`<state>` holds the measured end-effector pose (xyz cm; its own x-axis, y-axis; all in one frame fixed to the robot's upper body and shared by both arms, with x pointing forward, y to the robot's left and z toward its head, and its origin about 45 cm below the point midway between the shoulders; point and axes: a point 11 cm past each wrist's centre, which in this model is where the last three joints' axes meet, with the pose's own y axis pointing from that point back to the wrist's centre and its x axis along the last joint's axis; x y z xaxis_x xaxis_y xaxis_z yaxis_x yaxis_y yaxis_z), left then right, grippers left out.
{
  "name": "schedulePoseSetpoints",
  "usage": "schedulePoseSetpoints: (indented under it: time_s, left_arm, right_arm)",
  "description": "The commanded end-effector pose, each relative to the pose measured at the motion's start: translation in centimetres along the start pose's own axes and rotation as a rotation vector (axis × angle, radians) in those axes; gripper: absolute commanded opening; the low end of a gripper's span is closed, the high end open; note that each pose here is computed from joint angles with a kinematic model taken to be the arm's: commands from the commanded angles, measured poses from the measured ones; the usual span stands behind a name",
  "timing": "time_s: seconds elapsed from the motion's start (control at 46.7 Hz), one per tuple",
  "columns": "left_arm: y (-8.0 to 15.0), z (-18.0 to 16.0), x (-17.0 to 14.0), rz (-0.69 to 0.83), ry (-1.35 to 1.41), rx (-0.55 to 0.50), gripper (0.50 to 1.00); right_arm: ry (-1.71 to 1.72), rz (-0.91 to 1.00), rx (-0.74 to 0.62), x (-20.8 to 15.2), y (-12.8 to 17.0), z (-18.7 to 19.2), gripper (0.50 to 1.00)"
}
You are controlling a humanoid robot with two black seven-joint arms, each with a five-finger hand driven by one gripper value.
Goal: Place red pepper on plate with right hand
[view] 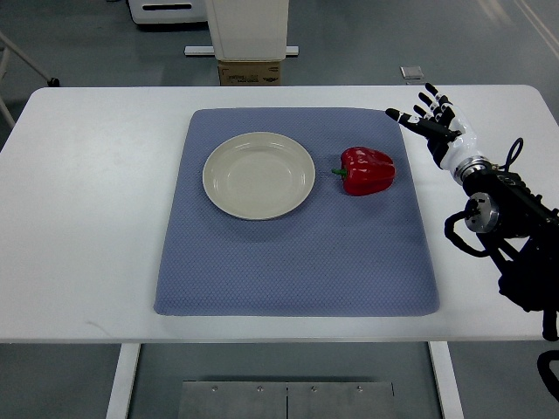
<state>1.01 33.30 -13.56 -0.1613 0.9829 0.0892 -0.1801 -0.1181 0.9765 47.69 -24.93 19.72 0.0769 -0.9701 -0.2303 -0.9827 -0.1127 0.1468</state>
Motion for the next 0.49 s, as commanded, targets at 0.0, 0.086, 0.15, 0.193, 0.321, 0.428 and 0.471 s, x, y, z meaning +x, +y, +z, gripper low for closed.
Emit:
schedulePoseSetpoints:
  time_s: [0.0, 0.086, 0.15, 0.193, 0.321, 0.428, 0.471]
  left_arm:
    - [0.00, 0.00, 0.02, 0.001, 0.000, 0.000, 1.000]
    - [0.00, 0.00, 0.01, 0.000, 0.000, 0.000, 1.000]
    - [0.02, -0.18, 0.04, 0.000, 0.001, 0.003, 1.000]
    - [0.02, -0.18, 0.04, 0.000, 0.001, 0.003, 1.000]
    - [0.01, -0.09, 0.04, 0.001, 0.000, 0.002, 1.000]
    - [0.02, -0.18, 0.05, 0.002, 0.001, 0.003, 1.000]
    - [0.02, -0.18, 0.05, 0.002, 0.001, 0.003, 1.000]
  right_arm:
    - [0.000, 0.000, 0.000, 0.01, 0.00, -0.01, 1.000]
    - [0.000, 0.000, 0.000, 0.01, 0.00, -0.01, 1.000]
    - [0.000, 0.000, 0.000, 0.01, 0.00, -0.01, 1.000]
    - [0.000, 0.000, 0.000, 0.01, 0.00, -0.01, 1.000]
    - [0.000, 0.001, 0.001, 0.02, -0.03, -0.06, 1.000]
    - [0.001, 0.002, 0.001, 0.10, -0.02, -0.09, 1.000]
    - [0.001, 0.002, 0.001, 0.10, -0.02, -0.09, 1.000]
